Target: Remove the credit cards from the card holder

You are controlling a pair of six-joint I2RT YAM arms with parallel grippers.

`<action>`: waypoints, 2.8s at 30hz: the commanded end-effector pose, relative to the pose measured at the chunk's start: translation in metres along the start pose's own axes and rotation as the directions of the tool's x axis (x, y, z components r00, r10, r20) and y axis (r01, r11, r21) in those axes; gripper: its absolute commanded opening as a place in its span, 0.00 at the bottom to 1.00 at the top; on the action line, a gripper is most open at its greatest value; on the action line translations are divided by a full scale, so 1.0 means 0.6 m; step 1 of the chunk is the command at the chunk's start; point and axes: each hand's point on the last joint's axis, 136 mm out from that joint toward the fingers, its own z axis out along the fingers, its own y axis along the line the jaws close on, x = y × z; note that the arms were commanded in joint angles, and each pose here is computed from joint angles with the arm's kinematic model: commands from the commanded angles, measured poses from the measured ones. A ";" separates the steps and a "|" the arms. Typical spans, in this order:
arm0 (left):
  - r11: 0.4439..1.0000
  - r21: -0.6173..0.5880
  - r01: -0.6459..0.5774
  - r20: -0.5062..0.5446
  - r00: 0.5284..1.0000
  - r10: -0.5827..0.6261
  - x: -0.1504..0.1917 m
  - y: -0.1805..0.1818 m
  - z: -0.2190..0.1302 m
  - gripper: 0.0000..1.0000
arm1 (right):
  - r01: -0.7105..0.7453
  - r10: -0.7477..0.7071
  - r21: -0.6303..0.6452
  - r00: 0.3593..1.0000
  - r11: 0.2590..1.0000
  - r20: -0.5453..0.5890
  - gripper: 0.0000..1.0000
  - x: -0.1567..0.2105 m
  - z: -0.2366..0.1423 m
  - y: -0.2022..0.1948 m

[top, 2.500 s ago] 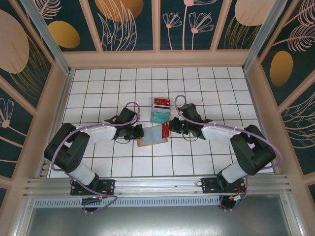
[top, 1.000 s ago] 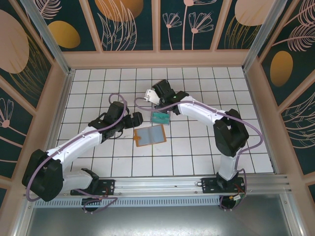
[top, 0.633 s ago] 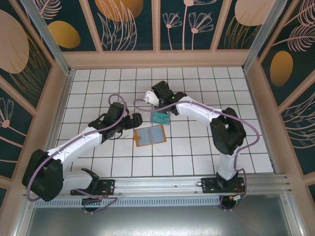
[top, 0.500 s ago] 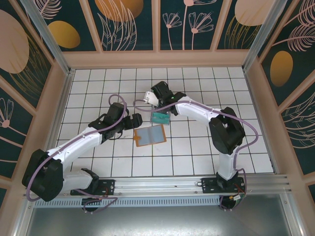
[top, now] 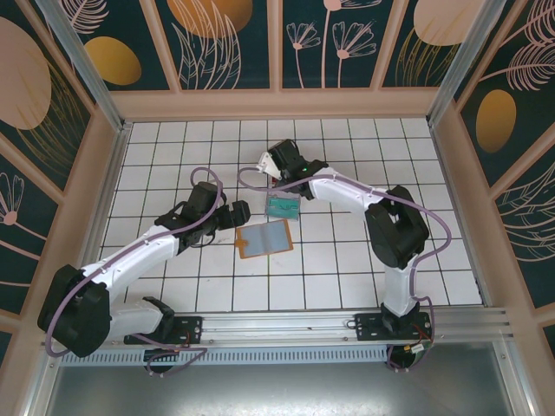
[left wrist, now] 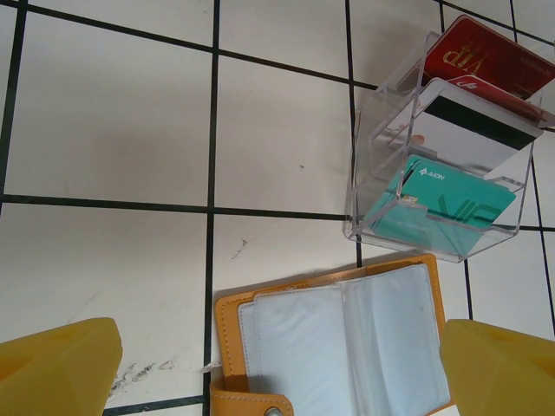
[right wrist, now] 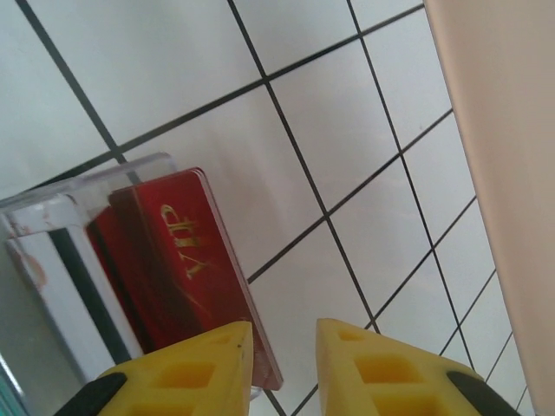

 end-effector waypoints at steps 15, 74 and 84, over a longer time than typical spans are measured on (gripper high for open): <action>1.000 0.000 0.013 -0.015 1.000 -0.013 0.007 0.006 -0.001 0.95 | -0.157 0.157 -0.188 0.987 0.970 -0.012 0.39 0.006 -0.014 0.050; 0.794 -0.601 0.092 0.542 0.776 0.321 -0.170 0.208 -0.142 0.99 | -0.968 0.809 0.242 0.190 0.061 0.556 0.99 0.479 -0.230 -0.136; 0.746 -0.653 0.129 0.477 0.835 0.273 -0.206 0.321 -0.058 0.99 | -0.940 0.814 0.341 0.203 0.006 0.545 0.99 0.536 -0.138 -0.171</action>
